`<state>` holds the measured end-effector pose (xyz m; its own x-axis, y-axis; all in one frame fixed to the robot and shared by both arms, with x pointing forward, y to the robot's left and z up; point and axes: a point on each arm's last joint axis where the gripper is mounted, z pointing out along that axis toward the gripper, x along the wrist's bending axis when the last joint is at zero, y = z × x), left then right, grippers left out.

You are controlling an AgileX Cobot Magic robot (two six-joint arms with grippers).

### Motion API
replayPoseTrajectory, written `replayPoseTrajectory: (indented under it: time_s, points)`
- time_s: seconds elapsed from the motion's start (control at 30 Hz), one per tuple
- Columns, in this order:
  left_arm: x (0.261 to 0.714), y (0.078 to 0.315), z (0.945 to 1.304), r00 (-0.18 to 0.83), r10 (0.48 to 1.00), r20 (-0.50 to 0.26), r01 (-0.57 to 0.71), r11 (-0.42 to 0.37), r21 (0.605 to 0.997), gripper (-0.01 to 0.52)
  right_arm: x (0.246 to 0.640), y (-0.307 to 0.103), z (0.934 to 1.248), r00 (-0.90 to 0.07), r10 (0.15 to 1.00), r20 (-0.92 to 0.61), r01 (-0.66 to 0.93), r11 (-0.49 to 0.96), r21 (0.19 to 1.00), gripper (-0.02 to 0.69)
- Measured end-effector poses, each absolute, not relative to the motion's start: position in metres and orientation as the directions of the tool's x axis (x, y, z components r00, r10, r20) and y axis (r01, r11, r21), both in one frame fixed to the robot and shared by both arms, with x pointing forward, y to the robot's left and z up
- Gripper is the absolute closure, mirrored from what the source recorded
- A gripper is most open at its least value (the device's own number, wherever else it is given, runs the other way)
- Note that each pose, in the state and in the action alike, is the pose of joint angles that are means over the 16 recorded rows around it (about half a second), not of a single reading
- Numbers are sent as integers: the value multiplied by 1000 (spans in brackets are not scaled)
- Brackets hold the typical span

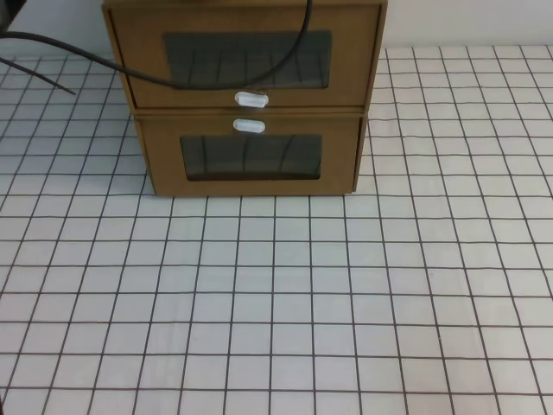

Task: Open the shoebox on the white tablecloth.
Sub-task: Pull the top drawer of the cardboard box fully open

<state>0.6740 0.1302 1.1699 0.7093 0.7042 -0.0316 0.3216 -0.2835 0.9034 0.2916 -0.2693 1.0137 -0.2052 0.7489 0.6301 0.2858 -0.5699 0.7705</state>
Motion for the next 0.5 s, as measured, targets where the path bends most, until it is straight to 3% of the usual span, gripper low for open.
replayPoseTrajectory:
  time_s: [0.23,0.5]
  points:
    - [674,130,1167,714,700,-23,327,-304,895,516,306,-257,1062,-273,801,533,451,-383,806,678]
    - [673,131,1169,722,692,0,322,-336,885,516,352,-247,1114,-378,837,395,575,-122,809,678]
